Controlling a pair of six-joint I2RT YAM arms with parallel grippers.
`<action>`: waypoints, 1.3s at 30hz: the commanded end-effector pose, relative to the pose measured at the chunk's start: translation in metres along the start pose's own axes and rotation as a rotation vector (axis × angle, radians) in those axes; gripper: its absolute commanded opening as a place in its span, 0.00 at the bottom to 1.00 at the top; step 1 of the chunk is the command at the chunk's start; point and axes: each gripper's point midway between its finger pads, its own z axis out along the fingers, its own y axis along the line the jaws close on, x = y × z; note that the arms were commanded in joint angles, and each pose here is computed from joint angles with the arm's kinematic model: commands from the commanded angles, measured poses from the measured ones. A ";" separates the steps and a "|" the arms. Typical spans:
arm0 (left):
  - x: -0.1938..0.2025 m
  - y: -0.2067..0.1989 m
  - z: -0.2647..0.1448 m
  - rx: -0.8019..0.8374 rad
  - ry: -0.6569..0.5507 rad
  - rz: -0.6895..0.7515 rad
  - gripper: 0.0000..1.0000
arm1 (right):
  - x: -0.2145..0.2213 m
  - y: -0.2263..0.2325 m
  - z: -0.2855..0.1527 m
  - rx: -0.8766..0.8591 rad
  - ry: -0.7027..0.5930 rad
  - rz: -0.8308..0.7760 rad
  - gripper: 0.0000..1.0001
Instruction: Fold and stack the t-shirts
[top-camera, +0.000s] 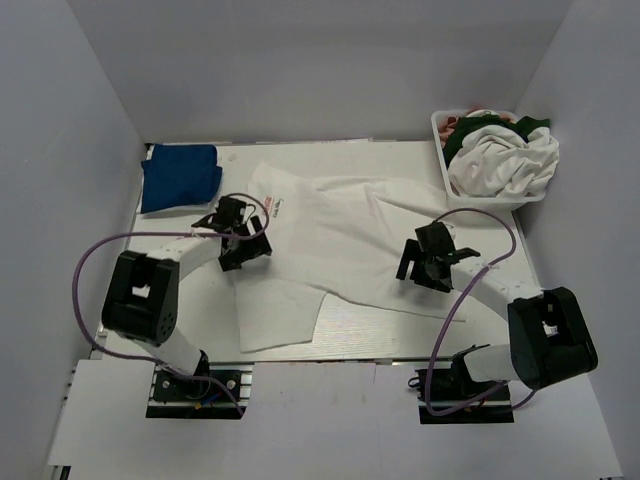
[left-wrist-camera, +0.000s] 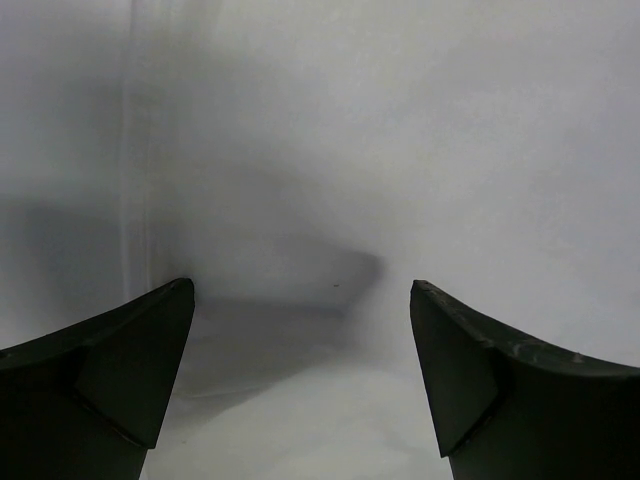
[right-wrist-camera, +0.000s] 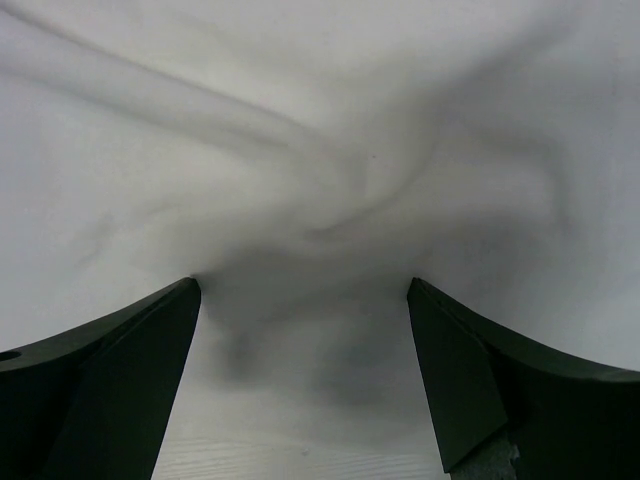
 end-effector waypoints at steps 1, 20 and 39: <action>0.104 0.076 -0.027 -0.281 0.255 -0.127 1.00 | 0.030 -0.003 -0.001 -0.003 0.069 0.037 0.90; -0.107 -0.003 -0.094 -0.178 -0.222 -0.052 1.00 | -0.111 0.050 -0.047 0.070 -0.226 0.004 0.90; -0.206 -0.014 -0.038 -0.187 -0.256 0.076 1.00 | -0.250 0.064 -0.002 0.097 -0.269 -0.145 0.90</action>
